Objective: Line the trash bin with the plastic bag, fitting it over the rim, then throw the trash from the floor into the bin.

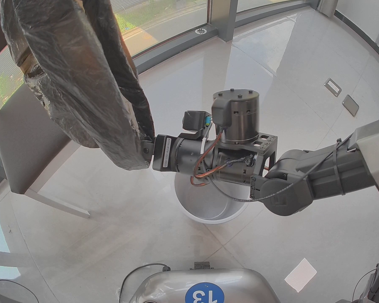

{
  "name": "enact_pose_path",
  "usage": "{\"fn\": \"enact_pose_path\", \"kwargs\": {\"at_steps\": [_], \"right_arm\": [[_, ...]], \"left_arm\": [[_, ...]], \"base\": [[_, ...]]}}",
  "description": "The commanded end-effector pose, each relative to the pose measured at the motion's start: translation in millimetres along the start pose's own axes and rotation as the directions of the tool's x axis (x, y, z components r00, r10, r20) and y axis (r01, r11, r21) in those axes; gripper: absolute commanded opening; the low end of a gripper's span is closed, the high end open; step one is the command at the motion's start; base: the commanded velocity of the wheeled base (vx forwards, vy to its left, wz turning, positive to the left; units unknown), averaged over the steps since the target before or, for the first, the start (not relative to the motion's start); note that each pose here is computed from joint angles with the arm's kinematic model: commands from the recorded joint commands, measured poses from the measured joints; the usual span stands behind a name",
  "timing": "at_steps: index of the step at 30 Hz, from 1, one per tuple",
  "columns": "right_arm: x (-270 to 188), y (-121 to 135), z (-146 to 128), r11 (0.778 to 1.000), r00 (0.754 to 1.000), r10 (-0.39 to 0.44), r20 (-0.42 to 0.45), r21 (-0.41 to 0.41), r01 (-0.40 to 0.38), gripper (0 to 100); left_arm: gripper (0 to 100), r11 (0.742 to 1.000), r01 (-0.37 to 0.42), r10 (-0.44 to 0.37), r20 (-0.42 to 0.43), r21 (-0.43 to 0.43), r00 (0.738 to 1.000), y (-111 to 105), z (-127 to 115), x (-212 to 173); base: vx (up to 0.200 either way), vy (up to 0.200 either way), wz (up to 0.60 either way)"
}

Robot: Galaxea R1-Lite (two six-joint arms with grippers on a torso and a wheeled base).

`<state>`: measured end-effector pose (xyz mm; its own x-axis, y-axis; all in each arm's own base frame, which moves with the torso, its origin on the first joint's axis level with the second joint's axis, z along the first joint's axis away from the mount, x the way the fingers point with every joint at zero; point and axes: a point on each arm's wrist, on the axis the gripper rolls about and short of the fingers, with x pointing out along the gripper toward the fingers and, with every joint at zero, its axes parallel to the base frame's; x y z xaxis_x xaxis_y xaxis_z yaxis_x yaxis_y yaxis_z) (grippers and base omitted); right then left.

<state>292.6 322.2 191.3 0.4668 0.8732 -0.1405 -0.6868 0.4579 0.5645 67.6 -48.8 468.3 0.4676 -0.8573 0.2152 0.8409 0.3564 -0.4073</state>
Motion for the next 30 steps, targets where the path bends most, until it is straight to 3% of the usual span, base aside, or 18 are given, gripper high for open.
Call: {"fn": "enact_pose_path", "kwargs": {"at_steps": [1,13,14,30], "right_arm": [[13.1,2.9,-7.9,1.000,1.000,0.018,-0.013,0.000,-0.018,100],[23.6,5.7,-12.0,0.999,0.999,0.051,0.012,-0.011,-0.051,100],[23.6,5.7,-12.0,0.999,0.999,0.051,0.012,-0.011,-0.051,0],[19.6,7.6,-11.7,0.999,0.999,0.042,0.015,-0.004,-0.042,0]], "left_arm": [[0,1.000,-0.002,0.002,0.003,0.001,1.000,-0.3,0.1,-0.6],[0,1.000,-0.009,0.009,0.006,0.001,1.000,-0.2,0.0,-1.6],[0,1.000,-0.010,0.010,0.007,0.001,1.000,-0.1,0.0,-1.6],[0,1.000,-0.018,0.018,0.001,-0.006,1.000,-1.0,-4.8,-7.0]], "base": [[0.000,0.000,0.00],[0.000,0.000,0.00],[0.000,0.000,0.00],[0.000,0.000,0.00]]}}
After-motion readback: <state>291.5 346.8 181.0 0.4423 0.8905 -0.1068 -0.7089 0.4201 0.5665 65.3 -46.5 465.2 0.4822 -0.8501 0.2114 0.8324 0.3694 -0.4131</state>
